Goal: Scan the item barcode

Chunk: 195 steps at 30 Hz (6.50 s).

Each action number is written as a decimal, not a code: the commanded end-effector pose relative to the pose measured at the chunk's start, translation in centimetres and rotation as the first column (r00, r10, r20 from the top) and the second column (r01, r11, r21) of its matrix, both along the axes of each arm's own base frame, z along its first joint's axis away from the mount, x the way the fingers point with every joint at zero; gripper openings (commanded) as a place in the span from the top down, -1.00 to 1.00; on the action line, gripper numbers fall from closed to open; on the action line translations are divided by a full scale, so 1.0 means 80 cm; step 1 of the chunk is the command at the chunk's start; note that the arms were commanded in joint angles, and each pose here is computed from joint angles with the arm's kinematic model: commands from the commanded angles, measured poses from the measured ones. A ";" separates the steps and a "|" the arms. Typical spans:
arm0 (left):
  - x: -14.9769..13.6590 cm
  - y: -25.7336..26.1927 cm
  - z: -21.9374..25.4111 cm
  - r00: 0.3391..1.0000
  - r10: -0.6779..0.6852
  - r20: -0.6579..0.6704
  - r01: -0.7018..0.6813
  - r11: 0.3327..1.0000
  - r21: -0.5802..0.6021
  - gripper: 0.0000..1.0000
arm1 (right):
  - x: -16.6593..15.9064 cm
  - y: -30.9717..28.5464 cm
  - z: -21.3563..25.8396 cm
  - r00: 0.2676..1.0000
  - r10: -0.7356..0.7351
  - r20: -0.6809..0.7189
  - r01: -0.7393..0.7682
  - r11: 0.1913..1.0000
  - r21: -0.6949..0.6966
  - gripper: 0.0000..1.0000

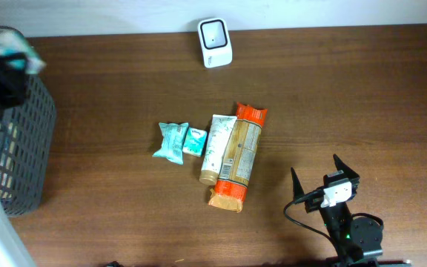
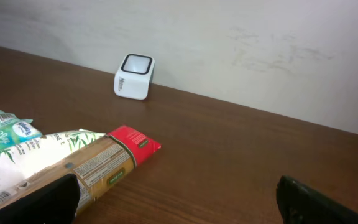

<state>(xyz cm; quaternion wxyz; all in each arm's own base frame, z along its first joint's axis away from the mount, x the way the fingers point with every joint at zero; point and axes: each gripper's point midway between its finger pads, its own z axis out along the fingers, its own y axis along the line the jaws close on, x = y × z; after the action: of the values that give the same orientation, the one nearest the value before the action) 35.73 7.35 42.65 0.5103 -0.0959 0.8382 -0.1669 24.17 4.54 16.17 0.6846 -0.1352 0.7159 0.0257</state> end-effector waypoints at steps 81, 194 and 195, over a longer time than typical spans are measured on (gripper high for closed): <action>-0.041 0.324 -0.489 0.435 0.527 -0.730 -0.030 0.819 0.574 -0.93 | 0.000 -0.001 -0.003 1.000 -0.002 -0.003 0.002 1.000 0.008 -0.97; 0.055 -0.019 -0.163 0.898 0.091 -0.431 0.043 0.956 0.291 -0.98 | -0.001 0.002 -0.003 1.000 0.012 -0.003 -0.012 1.000 0.009 -0.98; 0.055 -0.019 -0.163 0.898 0.091 -0.431 0.043 0.956 0.291 -0.98 | -0.001 0.002 -0.003 1.000 0.010 -0.003 -0.010 1.000 0.009 -0.98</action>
<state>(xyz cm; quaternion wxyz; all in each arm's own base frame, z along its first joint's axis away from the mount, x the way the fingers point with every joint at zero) 40.06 5.78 29.26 0.3130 -0.0630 0.9476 -0.0043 24.16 4.55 16.19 0.6848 -0.1355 0.7155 0.0257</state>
